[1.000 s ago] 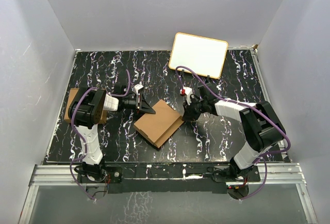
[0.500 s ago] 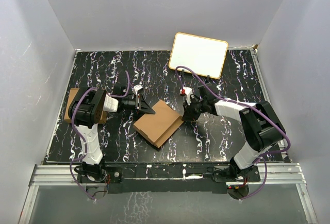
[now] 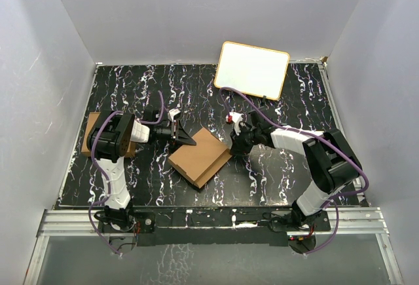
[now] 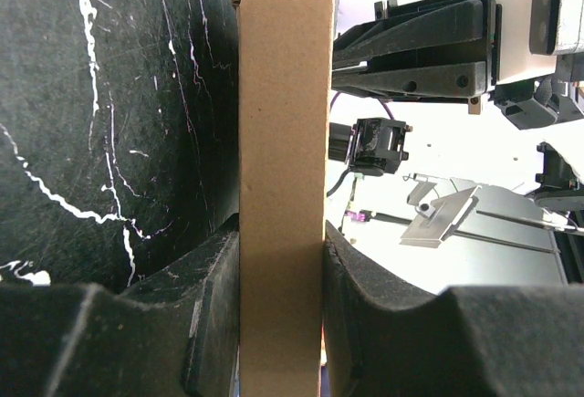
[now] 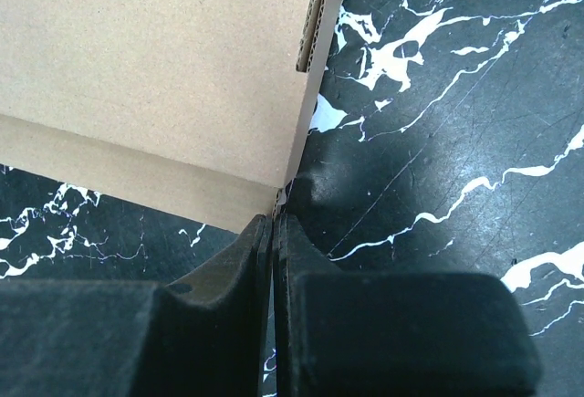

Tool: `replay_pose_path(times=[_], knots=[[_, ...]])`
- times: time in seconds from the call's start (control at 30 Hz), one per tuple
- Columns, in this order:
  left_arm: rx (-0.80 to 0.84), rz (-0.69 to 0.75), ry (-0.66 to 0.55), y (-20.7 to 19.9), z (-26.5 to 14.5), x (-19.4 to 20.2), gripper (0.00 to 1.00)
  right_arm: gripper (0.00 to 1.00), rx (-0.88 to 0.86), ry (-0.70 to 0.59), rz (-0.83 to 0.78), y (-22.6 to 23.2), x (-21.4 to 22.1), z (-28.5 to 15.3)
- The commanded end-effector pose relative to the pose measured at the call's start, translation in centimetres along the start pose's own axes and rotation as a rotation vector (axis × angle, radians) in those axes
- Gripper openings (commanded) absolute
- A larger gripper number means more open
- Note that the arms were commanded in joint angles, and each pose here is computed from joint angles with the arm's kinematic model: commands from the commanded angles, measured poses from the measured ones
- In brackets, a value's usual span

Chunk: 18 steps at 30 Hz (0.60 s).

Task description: Fold the paper box

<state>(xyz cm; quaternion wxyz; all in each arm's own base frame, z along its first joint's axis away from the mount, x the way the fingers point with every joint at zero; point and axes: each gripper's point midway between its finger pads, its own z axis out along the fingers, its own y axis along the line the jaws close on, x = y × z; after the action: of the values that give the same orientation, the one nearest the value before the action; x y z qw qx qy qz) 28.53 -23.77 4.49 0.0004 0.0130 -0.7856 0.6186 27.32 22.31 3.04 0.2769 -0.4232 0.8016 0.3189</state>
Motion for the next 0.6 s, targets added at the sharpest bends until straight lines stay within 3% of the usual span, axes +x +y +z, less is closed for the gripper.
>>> replay_pose_path(times=[0.0, 0.57], knots=[[-0.023, 0.011, -0.038, 0.7, -0.6, -0.9, 0.00, 0.08, -0.003, -0.038, -0.067, 0.2, -1.6, -0.2], [-0.052, 0.046, -0.003, 0.4, -0.6, -0.9, 0.00, 0.08, 0.039, -0.006, -0.116, -0.4, -2.7, 0.0]])
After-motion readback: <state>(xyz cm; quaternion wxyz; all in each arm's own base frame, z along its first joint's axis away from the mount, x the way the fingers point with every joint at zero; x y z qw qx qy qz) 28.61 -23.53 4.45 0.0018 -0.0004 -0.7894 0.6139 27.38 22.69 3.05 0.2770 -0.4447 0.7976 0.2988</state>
